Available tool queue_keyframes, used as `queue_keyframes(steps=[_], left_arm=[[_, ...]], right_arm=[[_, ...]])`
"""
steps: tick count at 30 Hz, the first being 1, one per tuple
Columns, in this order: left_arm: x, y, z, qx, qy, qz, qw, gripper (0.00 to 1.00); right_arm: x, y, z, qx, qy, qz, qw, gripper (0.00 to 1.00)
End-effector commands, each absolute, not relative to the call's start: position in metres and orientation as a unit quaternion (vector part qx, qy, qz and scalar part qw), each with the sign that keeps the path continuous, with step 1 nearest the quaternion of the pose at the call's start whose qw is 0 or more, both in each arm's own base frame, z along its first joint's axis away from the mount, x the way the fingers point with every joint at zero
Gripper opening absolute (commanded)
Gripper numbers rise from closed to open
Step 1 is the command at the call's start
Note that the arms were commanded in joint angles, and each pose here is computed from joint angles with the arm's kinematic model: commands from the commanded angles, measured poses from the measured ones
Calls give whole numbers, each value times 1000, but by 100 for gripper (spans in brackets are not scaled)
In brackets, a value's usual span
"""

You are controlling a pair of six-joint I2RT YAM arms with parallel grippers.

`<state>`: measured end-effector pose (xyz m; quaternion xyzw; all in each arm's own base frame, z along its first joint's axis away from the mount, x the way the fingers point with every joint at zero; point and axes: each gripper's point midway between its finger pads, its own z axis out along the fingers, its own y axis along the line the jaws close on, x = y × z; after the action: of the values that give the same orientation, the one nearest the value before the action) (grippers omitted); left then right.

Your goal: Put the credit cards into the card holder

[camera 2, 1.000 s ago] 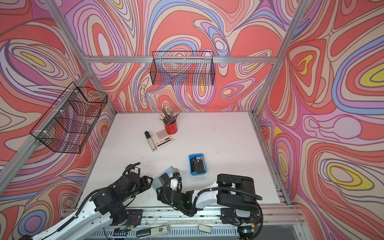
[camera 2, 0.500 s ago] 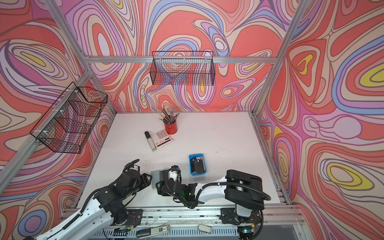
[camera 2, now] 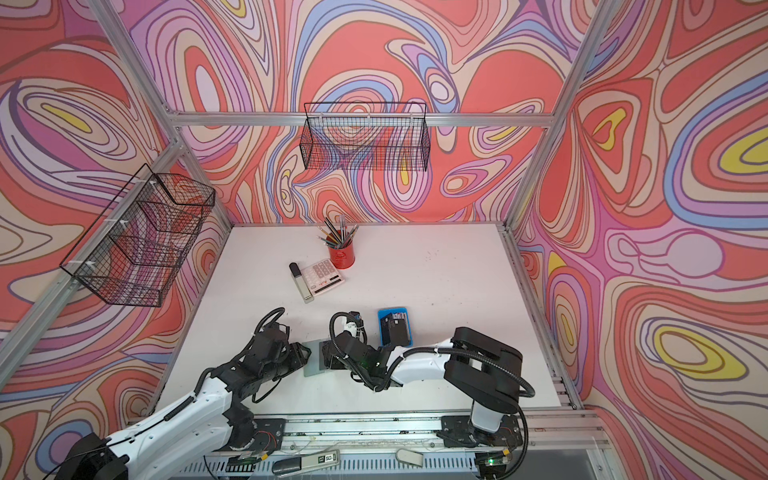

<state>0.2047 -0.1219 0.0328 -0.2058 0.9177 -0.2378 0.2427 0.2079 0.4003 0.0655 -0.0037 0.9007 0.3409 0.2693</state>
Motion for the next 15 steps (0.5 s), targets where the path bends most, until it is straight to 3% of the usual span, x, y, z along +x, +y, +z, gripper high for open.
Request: queue_keyframes(steps=[1, 15], left_arm=[[207, -122, 29, -203, 916, -241, 248, 44], [205, -131, 15, -198, 918, -259, 228, 30]], right_arm=[[211, 405, 50, -11, 908, 335, 253, 58], [210, 421, 35, -23, 913, 337, 230, 45]])
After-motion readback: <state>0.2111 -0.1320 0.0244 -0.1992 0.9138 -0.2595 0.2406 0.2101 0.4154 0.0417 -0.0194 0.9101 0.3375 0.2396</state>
